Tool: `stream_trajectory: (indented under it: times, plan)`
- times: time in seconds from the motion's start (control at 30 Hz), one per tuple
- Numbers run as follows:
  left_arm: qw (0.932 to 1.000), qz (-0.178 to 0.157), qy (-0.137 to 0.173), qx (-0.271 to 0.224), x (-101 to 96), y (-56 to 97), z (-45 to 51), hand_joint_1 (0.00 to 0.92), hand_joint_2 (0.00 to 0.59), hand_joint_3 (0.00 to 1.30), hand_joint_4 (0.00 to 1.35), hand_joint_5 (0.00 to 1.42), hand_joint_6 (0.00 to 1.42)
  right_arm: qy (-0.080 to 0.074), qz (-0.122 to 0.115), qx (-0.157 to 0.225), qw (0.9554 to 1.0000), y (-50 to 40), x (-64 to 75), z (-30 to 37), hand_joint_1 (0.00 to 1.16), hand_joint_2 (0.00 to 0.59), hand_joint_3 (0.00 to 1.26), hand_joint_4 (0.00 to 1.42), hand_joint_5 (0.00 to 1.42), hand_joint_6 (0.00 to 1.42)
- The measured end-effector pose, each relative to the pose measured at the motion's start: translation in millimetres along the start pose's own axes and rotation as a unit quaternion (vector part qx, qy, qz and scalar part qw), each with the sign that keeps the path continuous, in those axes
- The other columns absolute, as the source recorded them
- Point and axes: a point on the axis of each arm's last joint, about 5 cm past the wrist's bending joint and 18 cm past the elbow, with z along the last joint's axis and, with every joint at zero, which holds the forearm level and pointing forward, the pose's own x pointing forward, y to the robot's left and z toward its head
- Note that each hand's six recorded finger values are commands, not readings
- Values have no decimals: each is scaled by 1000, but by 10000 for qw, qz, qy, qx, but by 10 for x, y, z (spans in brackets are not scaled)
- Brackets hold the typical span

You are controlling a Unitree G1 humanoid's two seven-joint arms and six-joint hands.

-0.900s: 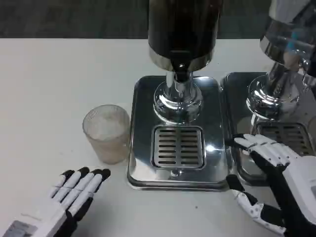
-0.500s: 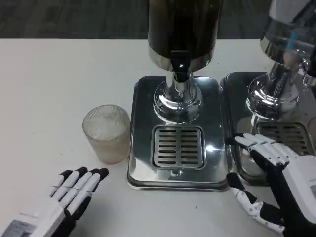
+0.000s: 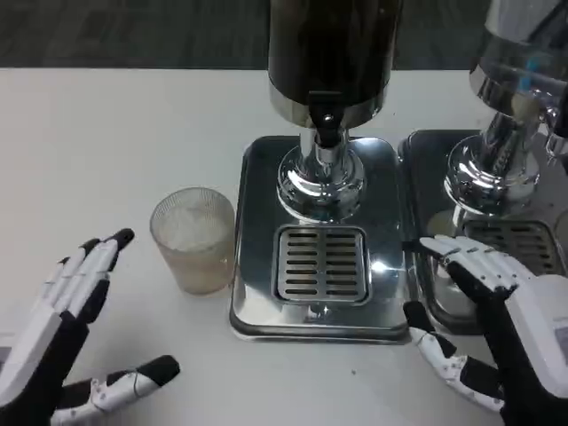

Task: Grasp the cup under the faucet to collect the drink, then remove the cup.

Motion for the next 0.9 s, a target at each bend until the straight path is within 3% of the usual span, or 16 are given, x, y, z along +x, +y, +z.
stream_trajectory:
  times: [0.2, 0.43, 0.7, 0.9]
  plan:
    - [9993, 239, 120, -256, 197, 58, -64, 3, 34, 0, 0, 77, 73, 79, -40, 58, 9999, 71, 1, 73, 445, 452, 337, 327, 286, 362]
    - [9982, 372, 232, -419, 380, 58, -112, 73, 25, 1, 1, 121, 111, 124, -94, 125, 9998, 130, -7, 131, 445, 452, 347, 357, 298, 383]
    - [9970, 333, 529, -457, 542, 39, -210, 128, 23, 12, 20, 152, 144, 68, -141, 138, 9998, 161, 21, 156, 445, 452, 366, 375, 314, 409]
    - [9968, 85, 661, -452, 644, 15, -267, 151, 24, 41, 54, 187, 175, 22, -150, 156, 9998, 181, 40, 165, 445, 452, 378, 386, 324, 416]
